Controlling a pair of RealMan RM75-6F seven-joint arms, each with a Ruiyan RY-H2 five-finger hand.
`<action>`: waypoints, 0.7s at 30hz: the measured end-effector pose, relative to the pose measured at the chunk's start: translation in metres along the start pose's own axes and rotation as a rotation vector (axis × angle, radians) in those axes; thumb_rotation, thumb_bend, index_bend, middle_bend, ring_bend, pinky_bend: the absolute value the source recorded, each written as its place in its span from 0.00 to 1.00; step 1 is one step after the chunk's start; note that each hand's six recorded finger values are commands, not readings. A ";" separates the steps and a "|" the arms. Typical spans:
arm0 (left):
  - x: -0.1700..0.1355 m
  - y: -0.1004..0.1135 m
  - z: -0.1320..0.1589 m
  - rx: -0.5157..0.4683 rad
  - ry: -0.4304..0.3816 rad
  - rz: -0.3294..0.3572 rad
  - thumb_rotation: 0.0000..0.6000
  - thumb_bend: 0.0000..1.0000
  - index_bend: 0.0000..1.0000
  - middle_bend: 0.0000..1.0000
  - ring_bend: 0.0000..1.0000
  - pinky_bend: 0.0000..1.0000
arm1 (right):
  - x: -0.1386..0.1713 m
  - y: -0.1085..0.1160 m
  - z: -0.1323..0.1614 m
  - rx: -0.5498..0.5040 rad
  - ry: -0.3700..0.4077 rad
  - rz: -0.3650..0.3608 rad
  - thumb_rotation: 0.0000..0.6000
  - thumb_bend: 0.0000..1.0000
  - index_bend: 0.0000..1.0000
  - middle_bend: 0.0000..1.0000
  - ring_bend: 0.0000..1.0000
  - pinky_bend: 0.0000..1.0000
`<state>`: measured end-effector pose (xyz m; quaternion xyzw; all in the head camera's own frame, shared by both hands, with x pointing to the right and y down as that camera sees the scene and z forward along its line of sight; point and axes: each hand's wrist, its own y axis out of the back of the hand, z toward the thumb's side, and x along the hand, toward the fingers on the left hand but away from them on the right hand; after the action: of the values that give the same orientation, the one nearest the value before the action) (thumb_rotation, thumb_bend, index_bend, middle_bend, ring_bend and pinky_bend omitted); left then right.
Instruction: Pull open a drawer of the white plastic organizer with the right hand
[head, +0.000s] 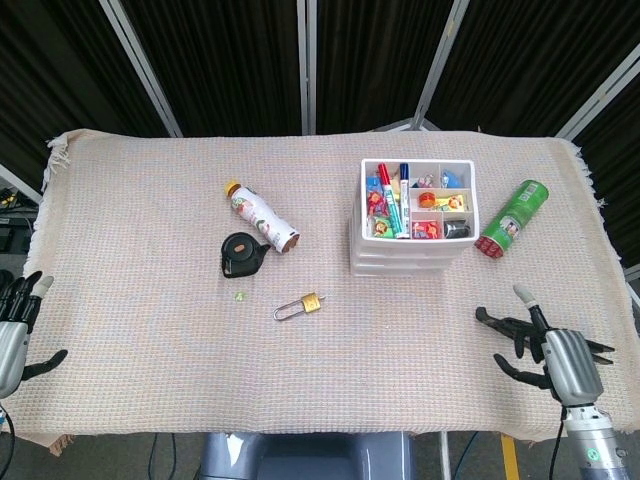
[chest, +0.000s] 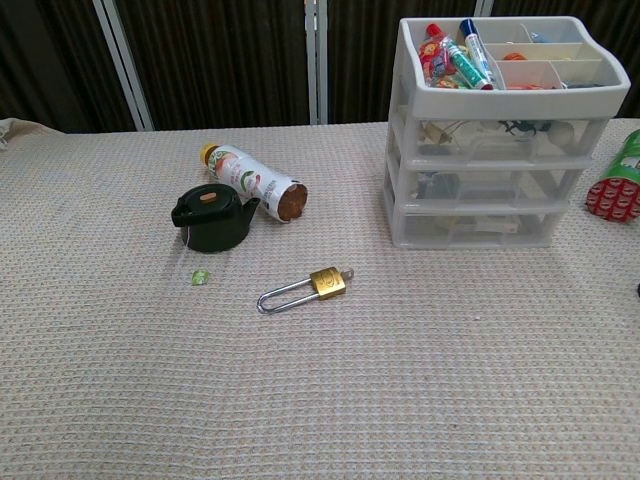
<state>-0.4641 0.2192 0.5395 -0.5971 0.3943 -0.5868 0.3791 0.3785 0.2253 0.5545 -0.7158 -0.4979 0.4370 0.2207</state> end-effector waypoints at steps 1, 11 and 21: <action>0.000 0.001 0.000 -0.002 -0.003 0.002 1.00 0.10 0.00 0.00 0.00 0.00 | -0.003 -0.006 0.003 -0.057 -0.010 0.038 1.00 0.22 0.00 0.76 0.85 0.76; -0.004 0.006 0.003 -0.005 -0.021 0.007 1.00 0.10 0.00 0.00 0.00 0.00 | -0.037 -0.049 0.034 -0.416 -0.097 0.257 1.00 0.35 0.00 0.76 0.85 0.76; -0.004 0.007 0.002 -0.009 -0.019 0.010 1.00 0.10 0.00 0.00 0.00 0.00 | -0.070 -0.079 0.060 -0.643 -0.153 0.295 1.00 0.40 0.00 0.76 0.85 0.76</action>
<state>-0.4619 0.2197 0.5317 -0.6023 0.3962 -0.5774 0.3832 0.2783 0.1871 0.6104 -0.7779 -0.5164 0.3375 -0.1194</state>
